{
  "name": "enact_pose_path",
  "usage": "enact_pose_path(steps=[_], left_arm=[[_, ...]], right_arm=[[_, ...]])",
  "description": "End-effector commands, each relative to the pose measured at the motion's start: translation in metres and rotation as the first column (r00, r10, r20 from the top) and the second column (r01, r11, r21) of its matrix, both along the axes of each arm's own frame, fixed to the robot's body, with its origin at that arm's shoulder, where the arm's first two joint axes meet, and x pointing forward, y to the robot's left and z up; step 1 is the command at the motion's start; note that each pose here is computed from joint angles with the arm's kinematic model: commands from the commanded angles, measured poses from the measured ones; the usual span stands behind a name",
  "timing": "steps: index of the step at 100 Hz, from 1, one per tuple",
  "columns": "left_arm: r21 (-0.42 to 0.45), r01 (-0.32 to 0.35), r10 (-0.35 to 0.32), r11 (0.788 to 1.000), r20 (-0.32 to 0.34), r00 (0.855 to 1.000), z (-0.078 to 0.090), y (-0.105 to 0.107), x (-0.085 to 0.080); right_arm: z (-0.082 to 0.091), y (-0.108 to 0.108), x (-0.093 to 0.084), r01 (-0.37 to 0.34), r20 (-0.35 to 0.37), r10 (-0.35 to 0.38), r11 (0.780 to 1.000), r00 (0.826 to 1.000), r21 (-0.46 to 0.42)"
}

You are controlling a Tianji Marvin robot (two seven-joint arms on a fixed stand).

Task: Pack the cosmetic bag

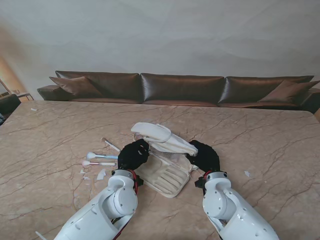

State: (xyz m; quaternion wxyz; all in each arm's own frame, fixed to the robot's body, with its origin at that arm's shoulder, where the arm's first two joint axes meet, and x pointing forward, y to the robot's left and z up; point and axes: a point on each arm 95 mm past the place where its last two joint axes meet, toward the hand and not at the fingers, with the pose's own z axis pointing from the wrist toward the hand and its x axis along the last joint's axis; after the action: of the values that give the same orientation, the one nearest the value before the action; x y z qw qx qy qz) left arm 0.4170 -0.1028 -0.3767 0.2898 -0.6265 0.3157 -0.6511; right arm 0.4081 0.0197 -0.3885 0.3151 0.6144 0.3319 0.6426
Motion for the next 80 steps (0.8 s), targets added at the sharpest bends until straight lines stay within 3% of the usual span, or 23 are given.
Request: enact_pose_path(steps=[1,19,45,80], left_arm=[[0.010,0.024,-0.024,1.000,-0.028,0.999,-0.009,-0.001,-0.007],[0.053,0.058,-0.057,0.997,-0.026,0.998,-0.014,0.005,-0.011],[0.059,0.054,-0.055,0.997,0.014,0.998,-0.010,0.010,-0.017],[0.082,-0.004,-0.001,0.997,0.070,0.998,0.000,0.020,-0.020]], right_arm=[[-0.011,0.001,-0.007,0.000,-0.039,0.000,1.000,0.999,-0.002],[-0.009,-0.001,-0.006,0.007,-0.038,-0.007,1.000,0.999,0.001],[-0.009,-0.002,-0.006,0.017,-0.038,-0.017,1.000,0.999,0.004],[-0.008,-0.004,-0.007,0.027,-0.034,-0.027,1.000,0.999,0.005]])
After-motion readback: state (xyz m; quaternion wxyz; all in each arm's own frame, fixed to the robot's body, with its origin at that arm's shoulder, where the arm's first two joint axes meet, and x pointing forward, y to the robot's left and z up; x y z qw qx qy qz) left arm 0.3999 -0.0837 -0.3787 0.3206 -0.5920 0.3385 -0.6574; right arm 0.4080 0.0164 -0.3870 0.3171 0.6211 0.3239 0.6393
